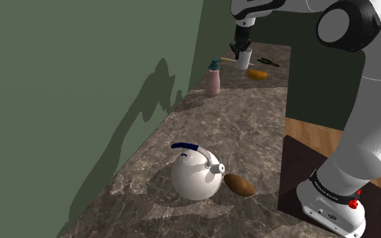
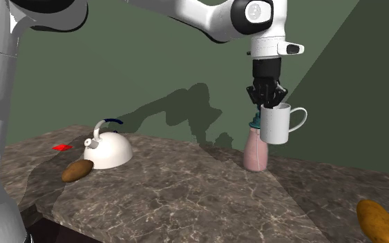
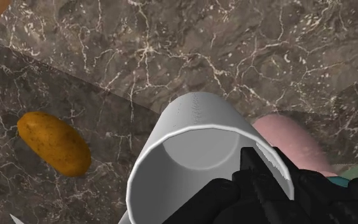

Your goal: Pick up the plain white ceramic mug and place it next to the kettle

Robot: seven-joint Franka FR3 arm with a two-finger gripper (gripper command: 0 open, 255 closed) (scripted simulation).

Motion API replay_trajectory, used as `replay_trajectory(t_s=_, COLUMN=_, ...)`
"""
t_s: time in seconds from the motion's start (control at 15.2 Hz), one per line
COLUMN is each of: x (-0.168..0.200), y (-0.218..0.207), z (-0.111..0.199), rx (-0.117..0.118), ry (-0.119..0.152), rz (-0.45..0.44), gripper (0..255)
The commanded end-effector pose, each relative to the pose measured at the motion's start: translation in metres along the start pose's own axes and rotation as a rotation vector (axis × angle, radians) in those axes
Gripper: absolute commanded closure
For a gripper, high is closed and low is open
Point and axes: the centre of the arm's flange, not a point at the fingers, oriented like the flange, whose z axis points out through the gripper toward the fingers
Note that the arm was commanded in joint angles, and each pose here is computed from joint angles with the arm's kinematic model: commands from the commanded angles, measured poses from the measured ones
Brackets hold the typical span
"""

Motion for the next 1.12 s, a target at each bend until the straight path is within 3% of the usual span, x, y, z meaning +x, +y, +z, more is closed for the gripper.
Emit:
replay_trajectory(t_s=0.0, x=0.001, y=0.001, z=-0.012, rx=0.0, ry=0.0, rz=0.0, gripper=255)
replay_trajectory(t_s=0.66, x=0.005, y=0.002, z=-0.063, rx=0.0, ry=0.0, rz=0.0, gripper=255)
replay_trajectory(t_s=1.06, x=-0.021, y=-0.072, z=-0.067, rx=0.0, ry=0.0, rz=0.0, gripper=255)
